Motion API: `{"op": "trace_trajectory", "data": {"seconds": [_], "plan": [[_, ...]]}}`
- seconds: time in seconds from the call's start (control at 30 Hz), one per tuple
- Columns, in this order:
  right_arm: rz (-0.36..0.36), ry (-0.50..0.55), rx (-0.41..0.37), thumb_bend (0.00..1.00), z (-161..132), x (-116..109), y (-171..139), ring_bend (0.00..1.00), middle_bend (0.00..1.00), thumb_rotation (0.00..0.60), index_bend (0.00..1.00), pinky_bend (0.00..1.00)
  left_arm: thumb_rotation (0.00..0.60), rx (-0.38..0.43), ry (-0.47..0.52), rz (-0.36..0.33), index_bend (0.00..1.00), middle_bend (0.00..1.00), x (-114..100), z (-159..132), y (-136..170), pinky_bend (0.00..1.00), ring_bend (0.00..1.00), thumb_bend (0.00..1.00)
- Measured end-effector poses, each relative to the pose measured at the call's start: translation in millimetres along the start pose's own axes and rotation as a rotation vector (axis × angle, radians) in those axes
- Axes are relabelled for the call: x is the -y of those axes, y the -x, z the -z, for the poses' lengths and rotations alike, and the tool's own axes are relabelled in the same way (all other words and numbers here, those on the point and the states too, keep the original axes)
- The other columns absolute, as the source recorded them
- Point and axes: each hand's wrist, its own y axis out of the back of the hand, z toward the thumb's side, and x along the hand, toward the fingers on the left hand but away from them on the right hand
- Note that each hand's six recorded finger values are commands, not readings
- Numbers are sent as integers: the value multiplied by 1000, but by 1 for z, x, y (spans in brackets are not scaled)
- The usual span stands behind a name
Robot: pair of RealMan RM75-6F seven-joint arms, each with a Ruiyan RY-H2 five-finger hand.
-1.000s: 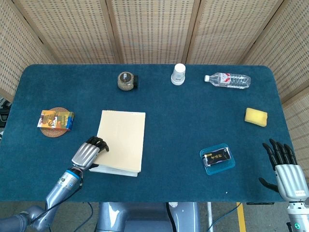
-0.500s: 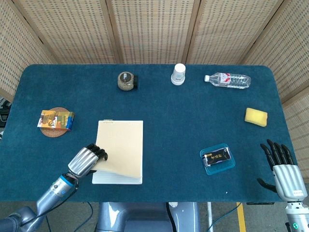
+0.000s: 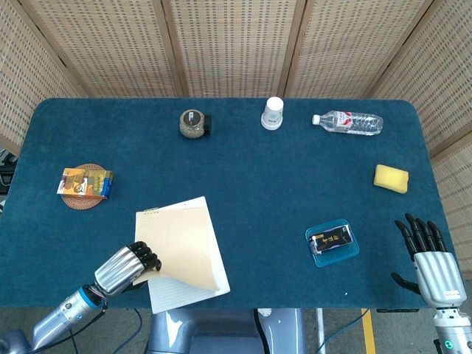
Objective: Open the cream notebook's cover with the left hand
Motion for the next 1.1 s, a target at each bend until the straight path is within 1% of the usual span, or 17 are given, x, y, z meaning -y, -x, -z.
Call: {"op": "trace_trajectory", "data": {"seconds": [0.13,0.2,0.33,0.43,0.53,0.67,0.77,0.87,1.03,1.07,1.1], "plan": [[-2,0,2,0,1,0,0,0,0,600,38,0,600,16,40,-6,789,640,-8,-5,7,356,433,703],[-2,0,1,0,0,1,0,0,0,600,38,0,600,13,45,-18,789,640,-11,-5,8,358,436,702],[-2,-2,-1,0,0,1,0,0,0,600,38,0,600,-30,79,-59,789,640,-18,4,1,359,438,701],[-4,-4,0,0,0,1,0,0,0,600,38,0,600,-68,150,-97,789,641,-26,13,-7,359,438,701],[-5,-9,-1,0,-1,2,0,0,0,600,38,0,600,-118,252,-153,789,641,-39,27,-18,358,438,701],[-3,-15,-2,0,-2,2,0,0,0,600,38,0,600,-209,422,-256,791,644,-62,55,-34,358,438,700],[-6,-20,0,0,-2,4,1,0,0,600,38,0,600,-280,511,-324,791,645,-77,78,-43,358,440,701],[-10,-25,3,0,-2,5,2,0,0,600,38,0,600,-360,602,-389,791,645,-88,104,-51,358,441,702],[-13,-34,10,0,-2,7,4,0,0,600,38,0,600,-493,742,-489,788,644,-100,150,-61,342,447,701],[-14,-36,12,0,-2,7,4,0,0,600,38,0,600,-523,770,-503,748,620,-100,160,-63,306,430,682],[-15,-38,14,0,-1,8,4,0,0,600,38,0,600,-544,788,-509,613,512,-100,167,-65,221,340,591]]}}
